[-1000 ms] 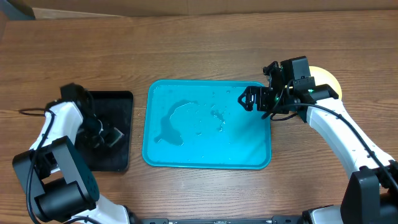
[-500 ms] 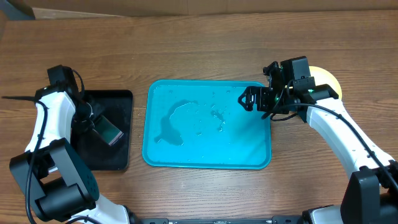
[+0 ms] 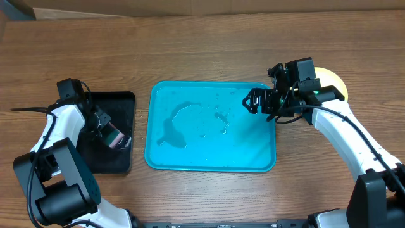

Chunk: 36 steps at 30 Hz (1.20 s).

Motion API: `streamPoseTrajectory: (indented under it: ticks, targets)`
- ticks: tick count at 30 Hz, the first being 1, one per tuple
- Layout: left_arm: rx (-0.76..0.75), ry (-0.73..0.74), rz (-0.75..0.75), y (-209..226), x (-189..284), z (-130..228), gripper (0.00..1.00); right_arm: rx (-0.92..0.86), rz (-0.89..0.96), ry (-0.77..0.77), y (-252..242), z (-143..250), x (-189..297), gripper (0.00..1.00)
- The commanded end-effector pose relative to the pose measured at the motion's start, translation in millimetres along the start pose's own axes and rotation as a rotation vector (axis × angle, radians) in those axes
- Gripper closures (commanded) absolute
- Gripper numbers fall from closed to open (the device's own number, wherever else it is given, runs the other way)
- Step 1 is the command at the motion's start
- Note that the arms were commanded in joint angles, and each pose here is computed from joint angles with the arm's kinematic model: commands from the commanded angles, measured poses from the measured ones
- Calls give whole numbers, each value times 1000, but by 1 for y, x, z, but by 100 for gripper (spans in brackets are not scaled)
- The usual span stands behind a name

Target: Clean dirty plates on tray and stack at the side

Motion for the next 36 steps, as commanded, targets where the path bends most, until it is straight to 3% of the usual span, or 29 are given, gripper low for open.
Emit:
streamPoseTrajectory:
  ticks: [1, 7, 12, 16, 24, 27, 29, 36]
  targets:
    - [11, 40, -24, 1, 6, 2, 96, 22, -5, -34, 7, -7, 10, 0]
    - [12, 51, -28, -11, 75, -26, 96, 116, -50, -201, 45, -32, 76, 0]
    - [12, 62, 29, -23, 148, -37, 95, 206, -80, -331, 71, -25, 135, 0]
    - [-53, 119, 113, -31, 189, -25, 88, 230, -94, -384, 82, -5, 169, 0]
    - [-305, 288, 330, -49, 212, 14, 87, 239, -79, -420, 86, 47, 216, 0]
    - [-328, 280, 360, -51, 220, 22, 47, 241, -57, -451, 84, 65, 232, 0]
    - [-348, 250, 371, -51, 230, 28, 0, 247, -49, -477, 84, 78, 243, 0]
    - [-423, 85, 433, -38, 285, 66, 0, 224, 8, -457, 72, 107, 251, 0]
Point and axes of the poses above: each gripper's point midway between its finger pads, its own x axis back along the fingers, its own y axis along the line the jaws close on, z = x × y, the point moved 4 cm from there along x, back along the fingers
